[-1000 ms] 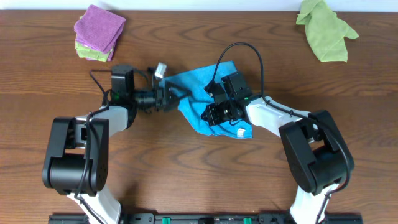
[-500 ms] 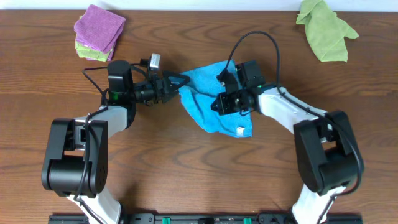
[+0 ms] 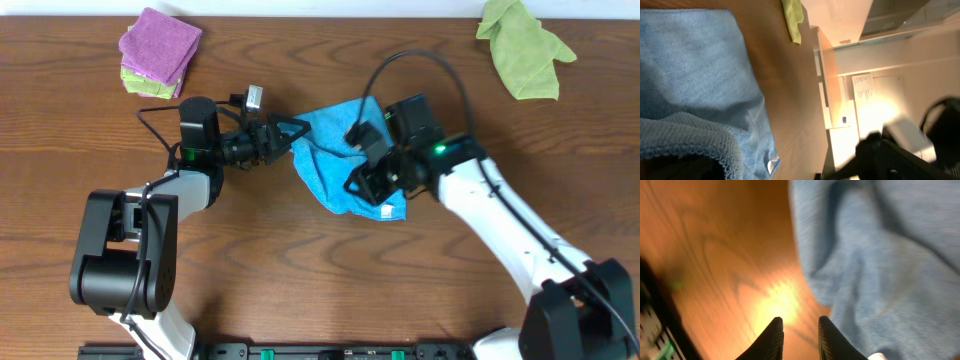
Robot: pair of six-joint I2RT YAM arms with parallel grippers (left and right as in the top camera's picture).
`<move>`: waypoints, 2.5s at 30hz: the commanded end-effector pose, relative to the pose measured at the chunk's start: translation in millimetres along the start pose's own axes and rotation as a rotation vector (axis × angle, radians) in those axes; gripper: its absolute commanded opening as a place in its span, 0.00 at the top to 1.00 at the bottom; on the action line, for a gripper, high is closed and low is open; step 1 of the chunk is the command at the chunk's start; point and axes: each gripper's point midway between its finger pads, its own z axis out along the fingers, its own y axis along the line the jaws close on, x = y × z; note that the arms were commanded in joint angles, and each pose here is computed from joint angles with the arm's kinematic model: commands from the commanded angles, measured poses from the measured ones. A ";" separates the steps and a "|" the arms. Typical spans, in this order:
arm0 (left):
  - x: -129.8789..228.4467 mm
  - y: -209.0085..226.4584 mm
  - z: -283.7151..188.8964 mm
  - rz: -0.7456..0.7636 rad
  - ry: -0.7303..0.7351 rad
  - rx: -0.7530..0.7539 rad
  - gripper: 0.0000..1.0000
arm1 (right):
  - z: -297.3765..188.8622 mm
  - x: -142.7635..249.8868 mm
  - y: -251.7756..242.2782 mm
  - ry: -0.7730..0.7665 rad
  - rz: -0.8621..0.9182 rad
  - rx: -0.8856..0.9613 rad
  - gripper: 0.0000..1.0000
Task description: Fold the cloth
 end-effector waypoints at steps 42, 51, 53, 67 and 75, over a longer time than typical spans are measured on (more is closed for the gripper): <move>-17.2 1.2 -0.8 0.003 -0.089 -0.044 0.05 | 91.0 5.1 9.2 0.110 -0.395 0.523 0.60; -17.5 1.4 -0.8 0.003 -0.090 -0.045 0.05 | 102.3 6.1 7.0 0.114 -0.395 0.515 0.65; -17.5 1.4 -0.8 0.003 -0.090 -0.045 0.05 | 106.1 7.8 5.6 0.121 -0.394 0.515 0.69; -19.7 2.7 -1.4 0.004 -0.102 -0.052 0.05 | 109.9 10.3 -0.6 0.134 -0.384 0.521 0.99; -26.8 6.4 -8.4 0.000 -0.129 -0.063 0.05 | 89.2 -6.2 1.0 0.063 -0.356 0.545 0.99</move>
